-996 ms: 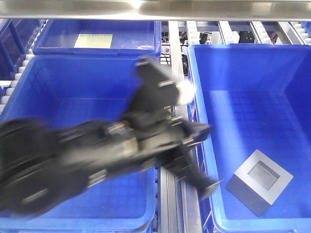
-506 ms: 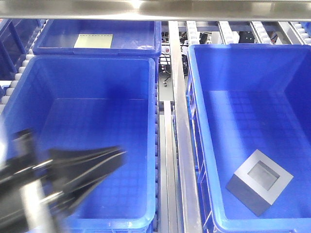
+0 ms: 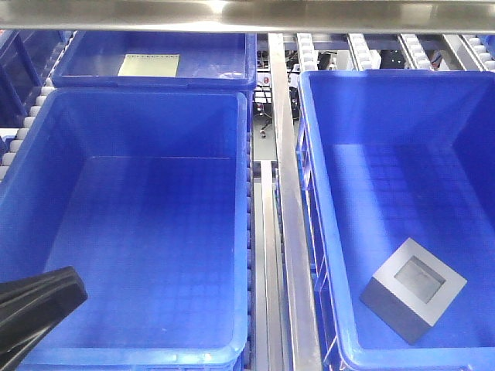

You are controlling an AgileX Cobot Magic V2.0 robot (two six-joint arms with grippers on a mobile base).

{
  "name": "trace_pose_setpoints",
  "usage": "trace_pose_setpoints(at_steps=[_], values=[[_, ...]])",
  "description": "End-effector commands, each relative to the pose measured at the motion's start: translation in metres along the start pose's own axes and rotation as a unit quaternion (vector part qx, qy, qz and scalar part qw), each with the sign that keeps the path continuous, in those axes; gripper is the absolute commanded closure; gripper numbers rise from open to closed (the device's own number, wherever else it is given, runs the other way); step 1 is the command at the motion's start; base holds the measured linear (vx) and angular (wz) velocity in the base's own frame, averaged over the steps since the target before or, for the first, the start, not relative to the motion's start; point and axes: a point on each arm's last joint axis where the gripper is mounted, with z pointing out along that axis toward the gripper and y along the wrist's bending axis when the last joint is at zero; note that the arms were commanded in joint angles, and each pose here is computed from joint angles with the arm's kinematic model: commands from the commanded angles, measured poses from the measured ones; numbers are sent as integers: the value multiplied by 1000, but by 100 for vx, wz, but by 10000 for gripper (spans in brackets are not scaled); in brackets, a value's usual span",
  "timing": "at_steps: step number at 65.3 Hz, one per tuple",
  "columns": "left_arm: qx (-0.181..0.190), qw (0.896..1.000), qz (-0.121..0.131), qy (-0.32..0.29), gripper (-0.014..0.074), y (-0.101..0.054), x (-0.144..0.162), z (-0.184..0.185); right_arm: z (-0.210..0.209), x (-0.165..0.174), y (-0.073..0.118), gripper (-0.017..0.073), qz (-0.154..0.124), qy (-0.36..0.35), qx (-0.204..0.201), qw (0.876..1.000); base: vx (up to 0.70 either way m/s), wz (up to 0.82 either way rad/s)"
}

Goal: Sort gray base to blue bin

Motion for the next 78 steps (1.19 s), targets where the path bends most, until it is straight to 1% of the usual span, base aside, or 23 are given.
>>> trace_pose_setpoints(at_steps=[1,39,48,66,69,73,78], values=[[4,999,-4,-44,601,-1,-14,-1,0,-6,0,564,-6,-34,0,999,0,0],[3,999,-3,-36,601,-1,-13,-1,0,-6,0,564,-6,-34,0,999,0,0],[2,999,22,-35,601,-1,-13,-1,0,-6,0,564,-6,-34,0,999,0,0],[2,999,23,-35,601,-1,-13,-1,0,-6,0,564,-6,-34,0,999,0,0],[-4,999,28,-34,601,0,-13,-4,0,-6,0,564,-6,-34,0,999,0,0],[-18,999,28,-31,601,3,-14,-12,0,-6,0,564,-6,-34,0,999,0,0],[-50,998,31,-34,601,7,-15,-26,0,-6,0,564,-6,-34,0,999,0,0]])
